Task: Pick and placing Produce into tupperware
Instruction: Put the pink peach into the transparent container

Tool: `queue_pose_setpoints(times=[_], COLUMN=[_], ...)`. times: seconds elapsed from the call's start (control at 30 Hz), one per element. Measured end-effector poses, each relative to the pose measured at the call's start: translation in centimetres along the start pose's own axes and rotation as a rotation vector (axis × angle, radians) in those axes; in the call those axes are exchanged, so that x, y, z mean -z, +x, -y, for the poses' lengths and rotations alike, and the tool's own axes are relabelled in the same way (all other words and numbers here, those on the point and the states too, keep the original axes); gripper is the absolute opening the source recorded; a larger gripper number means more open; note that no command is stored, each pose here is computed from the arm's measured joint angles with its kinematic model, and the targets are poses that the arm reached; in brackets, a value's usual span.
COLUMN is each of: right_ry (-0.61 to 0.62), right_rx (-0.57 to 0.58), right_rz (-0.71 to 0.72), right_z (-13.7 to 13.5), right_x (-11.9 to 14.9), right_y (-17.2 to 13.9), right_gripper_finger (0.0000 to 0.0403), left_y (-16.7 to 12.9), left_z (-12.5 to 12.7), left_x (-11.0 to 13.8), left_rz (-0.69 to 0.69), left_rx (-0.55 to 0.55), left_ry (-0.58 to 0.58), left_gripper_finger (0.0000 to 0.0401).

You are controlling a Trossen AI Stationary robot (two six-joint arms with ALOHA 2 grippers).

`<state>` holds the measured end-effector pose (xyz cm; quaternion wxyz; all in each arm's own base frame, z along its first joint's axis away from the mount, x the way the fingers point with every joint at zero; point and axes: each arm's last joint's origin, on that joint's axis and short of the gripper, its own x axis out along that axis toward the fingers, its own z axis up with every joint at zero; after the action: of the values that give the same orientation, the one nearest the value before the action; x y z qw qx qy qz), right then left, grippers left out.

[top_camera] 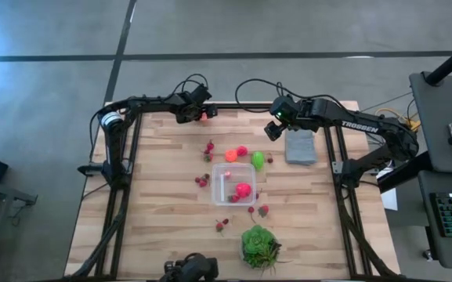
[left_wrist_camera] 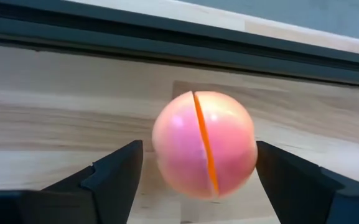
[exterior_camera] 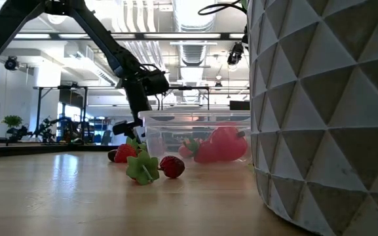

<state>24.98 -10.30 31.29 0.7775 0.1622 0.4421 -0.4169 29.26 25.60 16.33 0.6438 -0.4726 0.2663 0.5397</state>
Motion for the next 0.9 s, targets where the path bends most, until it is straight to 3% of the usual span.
queue_pose_setpoints(times=[0.4, 0.63, 0.77, 0.9], right_ry=[0.0, -0.01, -0.041, -0.059], right_rx=[0.0, 0.004, 0.02, 0.025], right_rz=[0.0, -0.01, -0.044, -0.057], right_z=[0.0, 0.0, 0.2, 0.3], right_x=[0.0, 0.1, 0.4, 0.6], right_y=[0.0, 0.0, 0.0, 0.0], right_gripper_finger=[0.0354, 0.0354, 0.0354, 0.0354], left_y=[-0.1, -0.2, -1.2, -3.2], left_z=[0.1, 0.2, 0.9, 1.9], left_x=[-0.1, 0.0, 0.2, 0.8], left_rz=[0.008, 0.004, -0.017, -0.036], left_rx=[-0.001, 0.006, 0.059, 0.146], left_ry=[0.044, 0.053, 0.071, 0.186], left_gripper_finger=[0.0233, 0.0225, 0.0225, 0.0225])
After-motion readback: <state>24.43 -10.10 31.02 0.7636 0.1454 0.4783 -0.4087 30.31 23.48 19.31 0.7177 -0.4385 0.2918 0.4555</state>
